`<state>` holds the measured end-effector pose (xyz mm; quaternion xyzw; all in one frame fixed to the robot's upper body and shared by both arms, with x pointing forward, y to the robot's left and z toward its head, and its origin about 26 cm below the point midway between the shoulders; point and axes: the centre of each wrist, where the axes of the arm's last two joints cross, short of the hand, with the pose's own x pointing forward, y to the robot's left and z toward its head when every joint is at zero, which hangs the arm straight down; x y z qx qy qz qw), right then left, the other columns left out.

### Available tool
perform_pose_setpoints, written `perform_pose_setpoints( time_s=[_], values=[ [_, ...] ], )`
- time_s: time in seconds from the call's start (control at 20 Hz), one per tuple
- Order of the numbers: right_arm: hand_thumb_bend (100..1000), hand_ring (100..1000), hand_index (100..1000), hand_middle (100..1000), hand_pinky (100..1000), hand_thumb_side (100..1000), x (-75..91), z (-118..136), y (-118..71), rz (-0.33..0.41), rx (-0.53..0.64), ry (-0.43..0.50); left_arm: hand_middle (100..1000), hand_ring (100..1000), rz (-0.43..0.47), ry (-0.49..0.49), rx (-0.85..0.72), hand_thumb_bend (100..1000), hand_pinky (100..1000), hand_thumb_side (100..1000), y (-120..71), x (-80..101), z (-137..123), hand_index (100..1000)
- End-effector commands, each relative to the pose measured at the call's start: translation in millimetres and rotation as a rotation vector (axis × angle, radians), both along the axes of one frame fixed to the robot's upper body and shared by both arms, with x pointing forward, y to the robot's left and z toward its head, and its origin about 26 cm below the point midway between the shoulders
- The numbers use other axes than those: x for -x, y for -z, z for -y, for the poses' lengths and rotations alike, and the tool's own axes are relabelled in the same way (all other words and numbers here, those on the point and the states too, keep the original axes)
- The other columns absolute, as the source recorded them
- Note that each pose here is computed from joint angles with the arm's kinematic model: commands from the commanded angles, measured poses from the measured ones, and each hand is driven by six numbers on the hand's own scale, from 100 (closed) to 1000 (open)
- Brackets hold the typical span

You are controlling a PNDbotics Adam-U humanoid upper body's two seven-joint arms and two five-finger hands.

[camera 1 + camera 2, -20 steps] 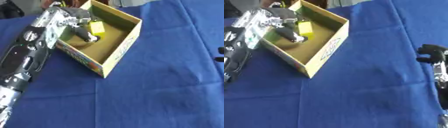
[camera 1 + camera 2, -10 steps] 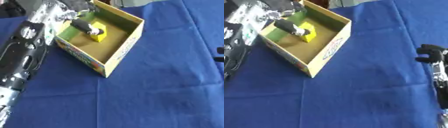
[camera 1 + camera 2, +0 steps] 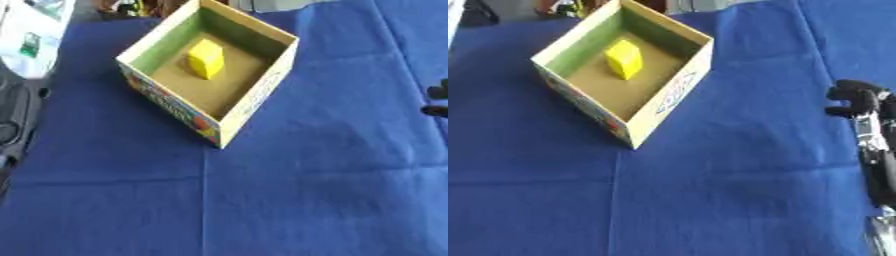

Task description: Pick up objects on the table and place them in the box.

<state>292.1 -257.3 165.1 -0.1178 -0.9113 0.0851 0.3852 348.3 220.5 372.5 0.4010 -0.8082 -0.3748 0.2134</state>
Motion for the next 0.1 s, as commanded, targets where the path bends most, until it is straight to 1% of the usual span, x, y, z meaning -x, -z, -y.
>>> perform_pose_setpoints(
  time_s=[0.05,0.1],
  values=[
    [100,791,759,618,683,799,1.3,3.1,-5.7,0.027,-0.009,0.014,618,591,0.081,0.123,0.219,100,320,828,-4.9,43.8,-10.4,878],
    [100,791,759,618,683,799,1.2,3.5,-6.0,0.029,-0.013,0.017,613,586,0.081,0.148,0.281,100,317,833,2.2,47.5,-15.3,874]
  ],
)
